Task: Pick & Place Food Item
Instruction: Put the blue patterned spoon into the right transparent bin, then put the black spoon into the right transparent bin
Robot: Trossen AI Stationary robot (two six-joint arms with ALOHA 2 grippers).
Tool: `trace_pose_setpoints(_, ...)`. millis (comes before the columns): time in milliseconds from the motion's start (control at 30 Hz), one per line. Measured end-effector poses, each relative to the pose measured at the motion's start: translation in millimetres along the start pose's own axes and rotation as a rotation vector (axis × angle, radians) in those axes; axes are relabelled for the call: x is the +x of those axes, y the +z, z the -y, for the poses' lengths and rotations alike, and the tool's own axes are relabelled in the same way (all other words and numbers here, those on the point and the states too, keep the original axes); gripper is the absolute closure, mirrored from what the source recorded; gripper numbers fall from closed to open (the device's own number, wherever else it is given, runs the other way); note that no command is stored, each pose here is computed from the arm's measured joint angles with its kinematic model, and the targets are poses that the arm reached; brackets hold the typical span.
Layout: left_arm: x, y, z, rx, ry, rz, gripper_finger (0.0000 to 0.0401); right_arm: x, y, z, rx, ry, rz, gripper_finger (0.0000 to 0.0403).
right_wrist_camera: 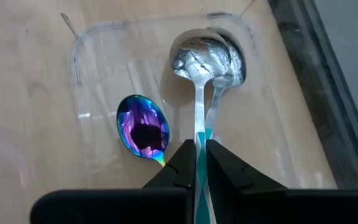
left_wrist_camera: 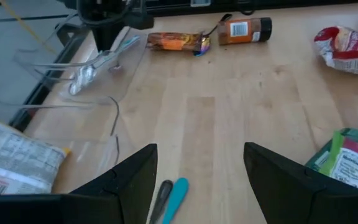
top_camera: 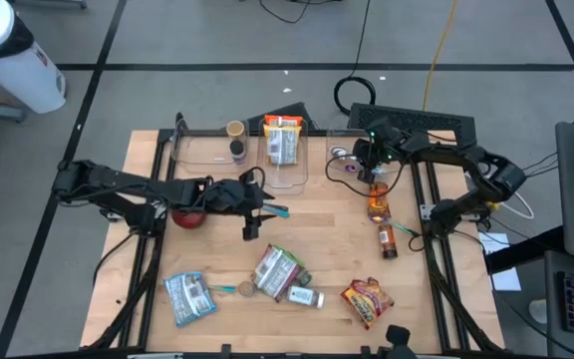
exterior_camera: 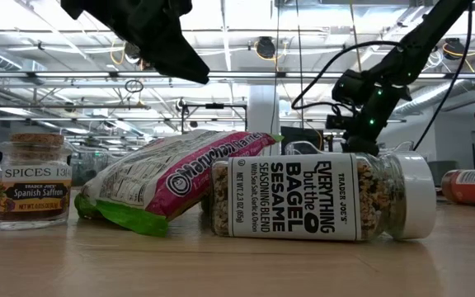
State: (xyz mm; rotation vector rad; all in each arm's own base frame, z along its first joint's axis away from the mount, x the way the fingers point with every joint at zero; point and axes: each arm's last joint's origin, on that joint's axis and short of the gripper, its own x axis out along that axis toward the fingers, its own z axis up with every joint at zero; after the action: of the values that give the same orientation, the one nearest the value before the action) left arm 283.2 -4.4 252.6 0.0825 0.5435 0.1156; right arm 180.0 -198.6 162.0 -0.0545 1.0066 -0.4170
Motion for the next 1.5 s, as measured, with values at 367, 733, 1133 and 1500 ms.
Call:
trace_pose_setpoints(367,2,1,-15,0.019,-0.076,0.019,0.0153,0,0,0,0.007,0.001,-0.001,0.0387)
trace_pose_setpoints(733,2,1,-18,0.032,-0.068,0.018,0.0153,0,0,0,-0.003,-0.003,-0.002,0.0377)
trace_pose_setpoints(1133,2,2,-18,0.041,-0.063,0.034,0.0153,-6,8,2,0.032,-0.031,0.048,0.0283)
trace_pose_setpoints(1500,2,-3,-20,0.114,0.011,-0.029,0.0153,-74,36,-20,0.020,-0.072,0.313,0.0232)
